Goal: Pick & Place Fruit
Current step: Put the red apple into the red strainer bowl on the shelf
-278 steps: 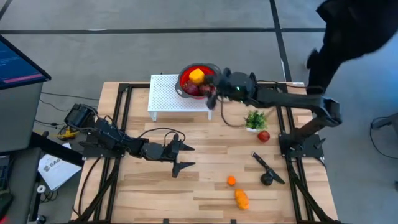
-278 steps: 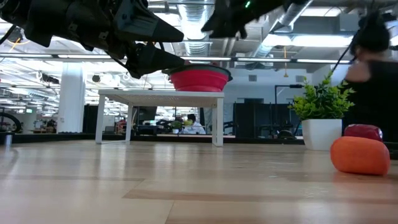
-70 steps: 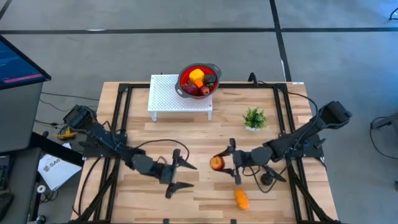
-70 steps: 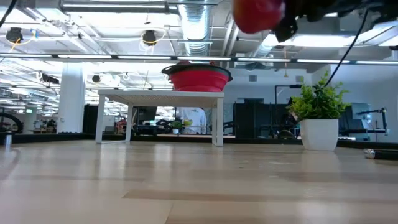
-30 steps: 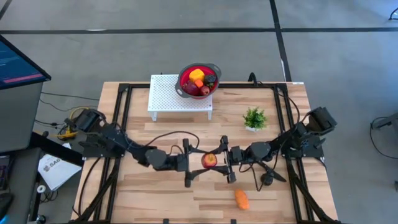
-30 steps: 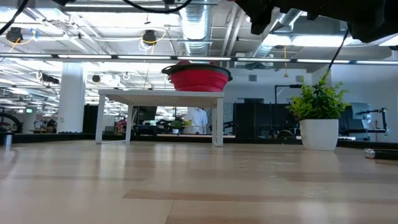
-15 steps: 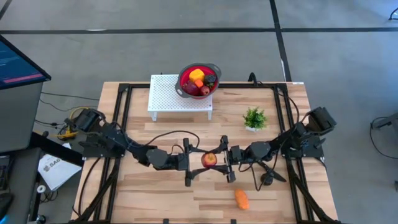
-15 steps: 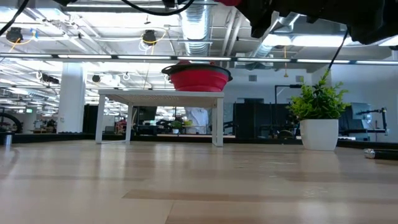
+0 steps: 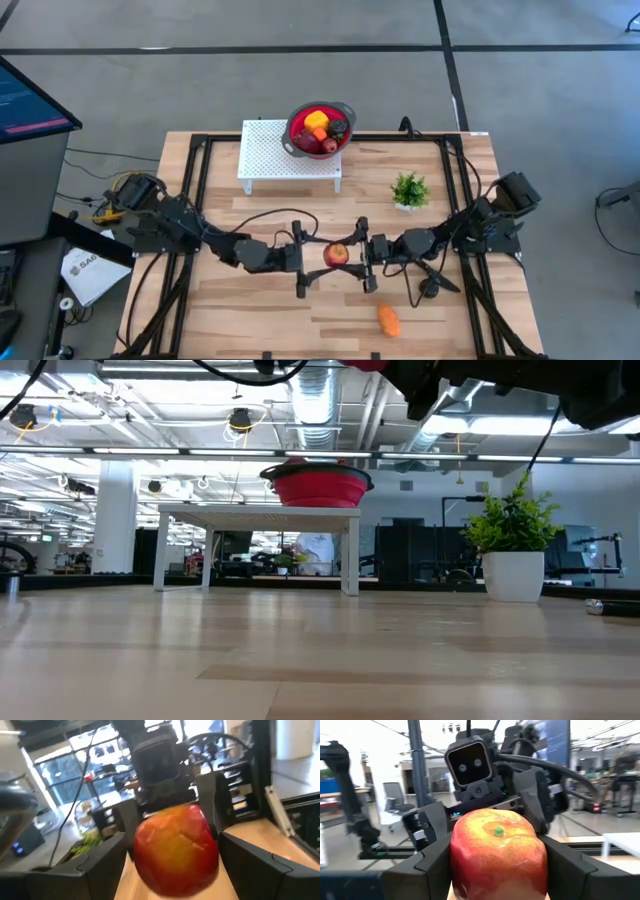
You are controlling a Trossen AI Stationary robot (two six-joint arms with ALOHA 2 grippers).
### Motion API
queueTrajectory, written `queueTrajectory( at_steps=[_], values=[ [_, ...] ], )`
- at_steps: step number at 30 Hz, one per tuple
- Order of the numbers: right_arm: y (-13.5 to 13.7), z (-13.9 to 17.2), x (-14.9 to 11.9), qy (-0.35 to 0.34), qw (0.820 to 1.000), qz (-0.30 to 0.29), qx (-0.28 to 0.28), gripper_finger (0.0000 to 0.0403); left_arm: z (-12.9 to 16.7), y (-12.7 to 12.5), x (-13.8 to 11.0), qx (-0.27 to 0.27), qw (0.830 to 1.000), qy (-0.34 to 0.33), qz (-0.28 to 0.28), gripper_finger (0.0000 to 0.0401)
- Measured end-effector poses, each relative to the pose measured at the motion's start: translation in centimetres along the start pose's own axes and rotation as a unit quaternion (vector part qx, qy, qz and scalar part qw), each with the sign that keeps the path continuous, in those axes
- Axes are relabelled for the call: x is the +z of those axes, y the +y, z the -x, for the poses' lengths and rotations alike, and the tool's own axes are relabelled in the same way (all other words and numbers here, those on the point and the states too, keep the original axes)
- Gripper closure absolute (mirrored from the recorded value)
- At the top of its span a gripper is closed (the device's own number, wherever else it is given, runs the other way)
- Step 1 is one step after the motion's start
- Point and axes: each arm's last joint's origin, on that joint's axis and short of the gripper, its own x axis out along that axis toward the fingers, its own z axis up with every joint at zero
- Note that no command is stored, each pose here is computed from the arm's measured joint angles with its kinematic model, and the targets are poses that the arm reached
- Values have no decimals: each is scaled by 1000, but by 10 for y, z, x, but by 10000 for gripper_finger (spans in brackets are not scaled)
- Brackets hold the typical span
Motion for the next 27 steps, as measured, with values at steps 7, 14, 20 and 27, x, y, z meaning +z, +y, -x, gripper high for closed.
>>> queueTrajectory(
  at_steps=[7,14,20,27],
  values=[
    [1,0,2,-5,1000,-1,-16,163,6,5,0,17,998,46,-27,64],
    [-3,-1,2,-2,1000,-9,-23,163,4,8,-2,28,998,49,2,22],
    [-6,-2,1,-1,1000,-8,-29,163,-4,16,-5,6,997,36,75,28],
    [-9,-3,1,-1,999,-6,-34,163,-6,19,-4,-8,996,29,82,63]
  ],
)
